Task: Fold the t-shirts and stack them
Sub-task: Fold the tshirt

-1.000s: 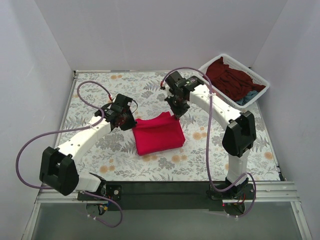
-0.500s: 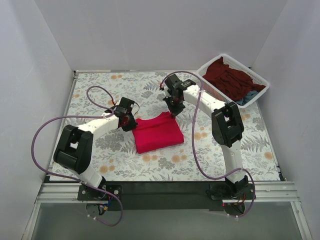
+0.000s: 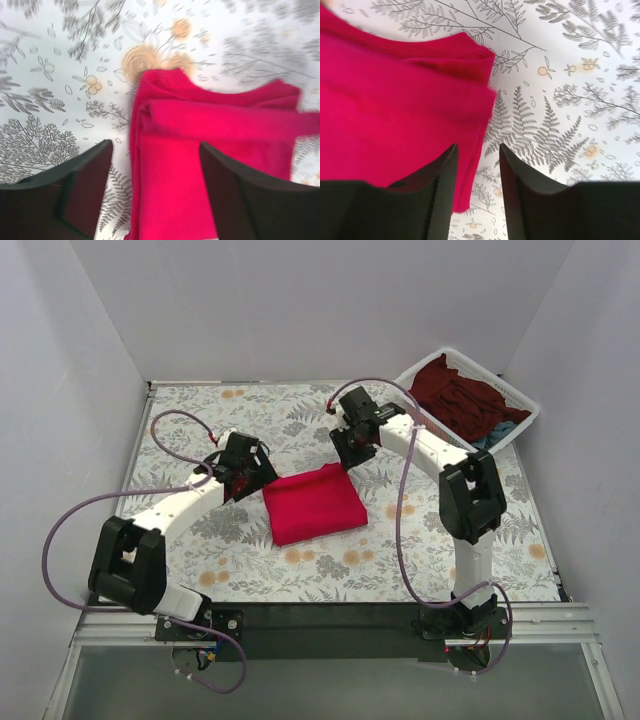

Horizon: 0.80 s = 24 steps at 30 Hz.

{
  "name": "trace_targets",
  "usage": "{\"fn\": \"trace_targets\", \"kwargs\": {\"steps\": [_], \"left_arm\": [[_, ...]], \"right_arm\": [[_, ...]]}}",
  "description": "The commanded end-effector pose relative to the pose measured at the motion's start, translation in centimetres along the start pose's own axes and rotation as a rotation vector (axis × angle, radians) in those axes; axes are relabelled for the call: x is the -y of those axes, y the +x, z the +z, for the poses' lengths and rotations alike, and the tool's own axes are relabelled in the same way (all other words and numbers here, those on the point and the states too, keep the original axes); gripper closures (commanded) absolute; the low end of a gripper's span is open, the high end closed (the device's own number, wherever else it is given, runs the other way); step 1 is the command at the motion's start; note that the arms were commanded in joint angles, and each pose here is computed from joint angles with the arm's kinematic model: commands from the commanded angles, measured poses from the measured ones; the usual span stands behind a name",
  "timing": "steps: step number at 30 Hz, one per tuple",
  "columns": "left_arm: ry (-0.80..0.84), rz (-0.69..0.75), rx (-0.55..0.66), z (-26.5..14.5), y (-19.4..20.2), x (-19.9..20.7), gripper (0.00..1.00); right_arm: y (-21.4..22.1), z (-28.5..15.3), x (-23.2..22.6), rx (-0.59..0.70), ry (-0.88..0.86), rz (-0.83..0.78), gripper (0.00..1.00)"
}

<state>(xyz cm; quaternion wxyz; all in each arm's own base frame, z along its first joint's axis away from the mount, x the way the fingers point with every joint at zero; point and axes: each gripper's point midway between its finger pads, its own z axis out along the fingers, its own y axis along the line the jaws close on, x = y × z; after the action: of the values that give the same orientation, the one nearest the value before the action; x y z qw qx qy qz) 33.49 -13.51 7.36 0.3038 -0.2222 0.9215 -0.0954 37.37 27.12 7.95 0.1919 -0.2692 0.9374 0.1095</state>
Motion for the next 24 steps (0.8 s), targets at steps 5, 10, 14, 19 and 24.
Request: {"fn": "trace_targets", "kwargs": {"steps": [5,10,14,19,24], "left_arm": [[0.245,0.037,0.115,-6.8,-1.2,4.1,0.23],[0.423,0.068,0.052,-6.5,2.9,6.5,0.29],[0.445,0.034,0.084,-4.6,2.2,7.4,0.41],[0.455,-0.034,0.118,-1.3,-0.2,8.0,0.5],[0.398,-0.117,0.057,3.7,-0.9,6.0,0.55]], "right_arm": [[-3.3,-8.2,-2.6,0.36,-0.129,-0.067,0.5],[-1.3,-6.9,-5.3,0.371,-0.311,-0.115,0.5],[-1.6,-5.5,-6.7,0.391,-0.472,-0.102,0.51],[-3.3,-3.3,-7.0,0.403,-0.63,-0.05,0.52],[-4.8,-0.3,-5.9,0.417,-0.709,0.034,0.52]]}}
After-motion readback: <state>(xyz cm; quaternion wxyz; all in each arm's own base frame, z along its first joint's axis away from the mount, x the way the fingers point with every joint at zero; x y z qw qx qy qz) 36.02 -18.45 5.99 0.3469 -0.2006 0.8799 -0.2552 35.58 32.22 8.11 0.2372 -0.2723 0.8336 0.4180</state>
